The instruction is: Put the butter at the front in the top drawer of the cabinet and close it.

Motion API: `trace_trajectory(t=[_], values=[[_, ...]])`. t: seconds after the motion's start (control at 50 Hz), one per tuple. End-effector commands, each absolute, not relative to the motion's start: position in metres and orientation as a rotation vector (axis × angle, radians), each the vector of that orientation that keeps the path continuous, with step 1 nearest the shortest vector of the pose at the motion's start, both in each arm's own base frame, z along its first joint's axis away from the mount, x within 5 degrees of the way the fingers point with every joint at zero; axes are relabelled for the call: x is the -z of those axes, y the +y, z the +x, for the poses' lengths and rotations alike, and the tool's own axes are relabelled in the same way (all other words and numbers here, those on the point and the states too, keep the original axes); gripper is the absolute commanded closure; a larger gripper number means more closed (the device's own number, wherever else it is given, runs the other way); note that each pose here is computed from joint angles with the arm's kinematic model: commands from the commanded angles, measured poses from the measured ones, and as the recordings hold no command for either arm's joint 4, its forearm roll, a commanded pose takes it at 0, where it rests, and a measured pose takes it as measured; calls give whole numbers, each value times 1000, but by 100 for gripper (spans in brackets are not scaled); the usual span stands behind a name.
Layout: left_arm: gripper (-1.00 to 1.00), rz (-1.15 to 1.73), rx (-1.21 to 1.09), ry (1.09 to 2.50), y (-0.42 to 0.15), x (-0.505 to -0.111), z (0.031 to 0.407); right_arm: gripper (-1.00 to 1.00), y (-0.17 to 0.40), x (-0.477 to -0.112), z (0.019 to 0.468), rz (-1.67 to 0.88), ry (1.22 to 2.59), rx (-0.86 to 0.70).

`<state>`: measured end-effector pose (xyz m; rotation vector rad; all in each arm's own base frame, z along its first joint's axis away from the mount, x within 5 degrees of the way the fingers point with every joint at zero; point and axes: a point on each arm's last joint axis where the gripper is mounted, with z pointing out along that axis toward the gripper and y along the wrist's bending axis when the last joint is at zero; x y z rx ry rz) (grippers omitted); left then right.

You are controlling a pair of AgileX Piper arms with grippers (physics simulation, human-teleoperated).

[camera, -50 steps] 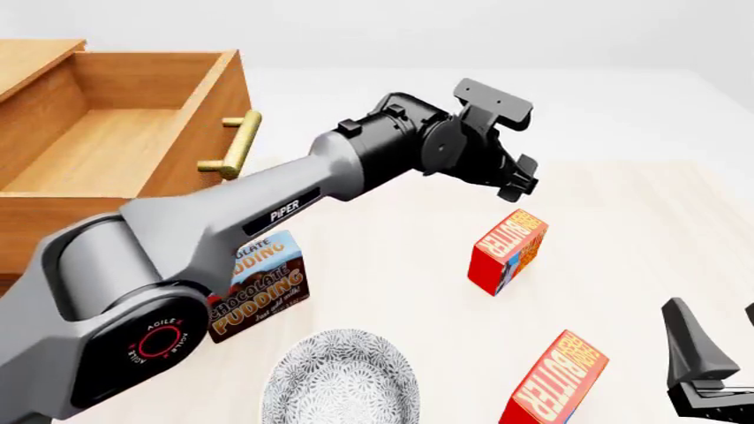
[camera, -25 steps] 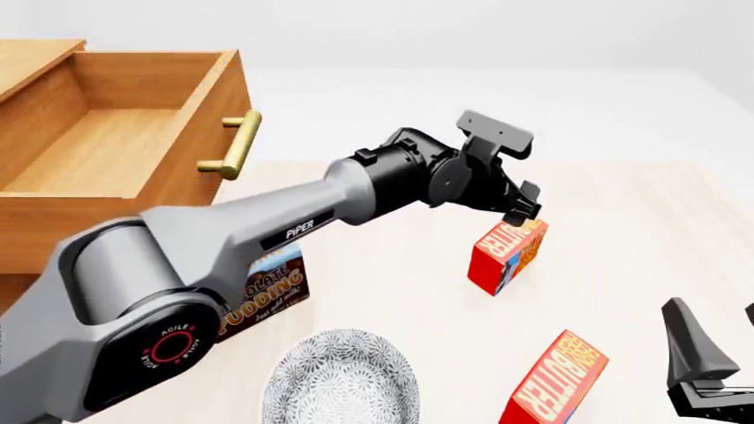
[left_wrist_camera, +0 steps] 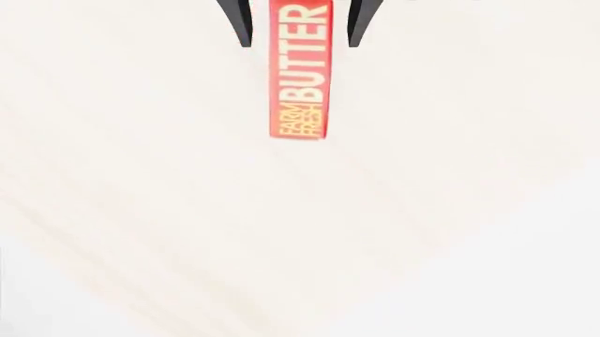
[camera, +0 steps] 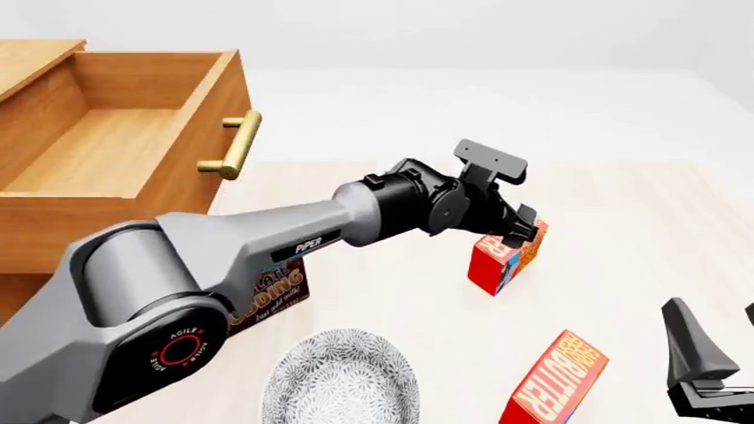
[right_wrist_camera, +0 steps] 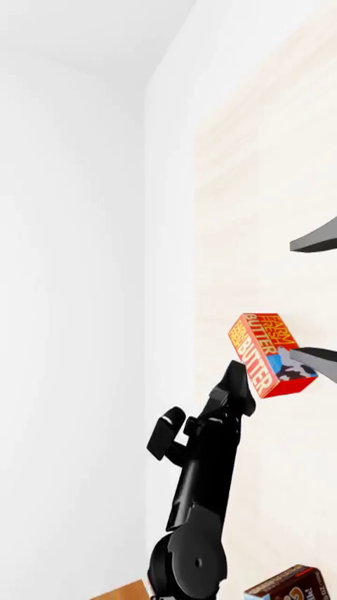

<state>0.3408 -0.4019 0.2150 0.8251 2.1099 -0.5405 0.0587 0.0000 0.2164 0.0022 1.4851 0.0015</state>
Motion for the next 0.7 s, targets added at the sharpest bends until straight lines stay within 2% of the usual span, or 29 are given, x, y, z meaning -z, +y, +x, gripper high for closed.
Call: trace_trajectory(t=[0.02, 0.7], values=[[-100, 805, 556, 2131, -403, -197, 337, -100, 0, -216, 58, 2, 1485, -1], [-100, 766, 560, 2177, -402, -152, 341, -100, 0, -216, 58, 2, 1485, -1]])
